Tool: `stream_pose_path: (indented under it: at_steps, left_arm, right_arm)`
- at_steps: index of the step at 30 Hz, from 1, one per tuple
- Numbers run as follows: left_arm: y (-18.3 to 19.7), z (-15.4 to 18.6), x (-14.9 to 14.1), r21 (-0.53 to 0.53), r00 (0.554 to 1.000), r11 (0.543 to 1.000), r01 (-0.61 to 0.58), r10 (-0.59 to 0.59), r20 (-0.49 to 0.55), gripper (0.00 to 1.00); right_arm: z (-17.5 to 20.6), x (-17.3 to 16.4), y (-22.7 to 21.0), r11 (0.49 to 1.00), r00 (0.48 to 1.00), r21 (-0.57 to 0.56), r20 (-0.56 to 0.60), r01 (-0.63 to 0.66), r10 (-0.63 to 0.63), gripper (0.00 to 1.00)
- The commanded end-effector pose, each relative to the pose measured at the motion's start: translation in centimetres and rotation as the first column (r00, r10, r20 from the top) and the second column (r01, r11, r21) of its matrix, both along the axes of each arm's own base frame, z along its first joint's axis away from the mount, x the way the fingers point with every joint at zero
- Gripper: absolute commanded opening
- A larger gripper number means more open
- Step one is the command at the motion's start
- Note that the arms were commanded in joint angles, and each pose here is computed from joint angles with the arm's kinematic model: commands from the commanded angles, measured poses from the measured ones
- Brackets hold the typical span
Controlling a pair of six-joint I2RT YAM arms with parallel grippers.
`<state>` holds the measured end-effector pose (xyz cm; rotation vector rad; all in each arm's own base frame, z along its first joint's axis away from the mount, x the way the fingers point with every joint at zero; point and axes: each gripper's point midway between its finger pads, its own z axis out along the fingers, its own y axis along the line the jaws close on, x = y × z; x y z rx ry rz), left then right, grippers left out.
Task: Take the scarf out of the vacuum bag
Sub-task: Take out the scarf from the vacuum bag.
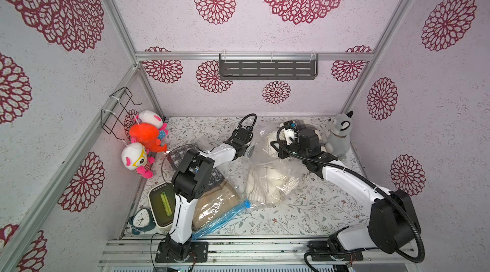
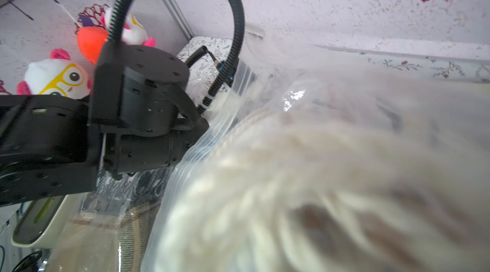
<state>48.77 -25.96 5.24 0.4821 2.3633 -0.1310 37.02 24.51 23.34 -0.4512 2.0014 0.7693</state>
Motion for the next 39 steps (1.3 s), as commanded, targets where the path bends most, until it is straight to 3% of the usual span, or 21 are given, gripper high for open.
stream_pose_path:
  at_steps: [1,4,9,12,15,21,24,26,29,32,35,39]
  left_arm:
    - [2.9,-0.6,0.5,0.082,0.997,0.994,-0.076,0.077,-0.009,0.0]
    - [2.7,-1.0,0.5,0.045,0.997,0.997,-0.068,0.069,-0.023,0.0]
    - [0.8,-1.8,-0.6,-0.023,0.999,1.0,-0.019,0.018,-0.034,0.0]
    - [0.6,-1.4,-1.3,-0.031,0.999,0.999,-0.014,0.013,-0.036,0.0]
    - [0.0,-0.9,-2.1,-0.116,0.998,0.993,0.025,-0.032,-0.056,0.0]
    - [1.1,0.7,-3.4,-0.155,0.999,0.988,0.013,-0.017,-0.03,0.0]
    - [-0.1,4.8,-5.2,-0.216,0.996,0.973,0.077,-0.065,0.063,0.0]
    - [-0.6,6.7,-6.2,-0.216,0.989,0.971,0.107,-0.081,0.123,0.0]
    - [-1.4,8.9,-6.7,-0.235,0.978,0.961,0.146,-0.104,0.181,0.0]
    - [-1.4,9.0,-5.3,-0.197,0.977,0.972,0.129,-0.091,0.192,0.0]
    - [-0.7,7.5,-2.5,-0.169,0.987,0.983,0.078,-0.052,0.149,0.0]
    - [0.5,3.3,0.3,-0.157,1.0,0.987,0.021,-0.018,0.023,0.0]
  right_arm:
    - [6.5,-2.5,1.8,0.976,0.959,0.099,0.23,-0.194,0.167,0.0]
    - [8.5,-3.9,2.1,0.964,0.931,0.112,0.305,-0.243,0.199,0.0]
    - [12.8,-2.3,1.1,0.979,0.906,0.113,0.41,-0.167,0.107,0.0]
    - [16.2,-2.1,0.7,0.971,0.862,0.176,0.503,-0.162,0.052,0.0]
    - [17.8,-1.9,-0.2,0.972,0.831,0.202,0.555,-0.117,-0.015,0.0]
    - [18.7,-0.3,-5.6,0.969,0.817,0.195,0.527,0.155,-0.236,0.0]
    - [16.9,2.7,-8.2,0.939,0.824,0.121,0.453,0.321,-0.34,0.0]
    - [15.0,5.0,-9.9,0.924,0.854,0.148,0.353,0.352,-0.382,0.0]
    - [11.5,6.2,-7.9,0.955,0.927,0.151,0.242,0.257,-0.288,0.0]
    - [8.1,3.1,-1.6,0.996,0.963,0.034,0.252,0.087,-0.093,0.0]
    - [7.5,-1.9,3.4,0.99,0.943,0.011,0.306,-0.142,0.132,0.0]
    - [9.8,-4.7,2.8,0.981,0.892,0.027,0.422,-0.191,0.162,0.0]
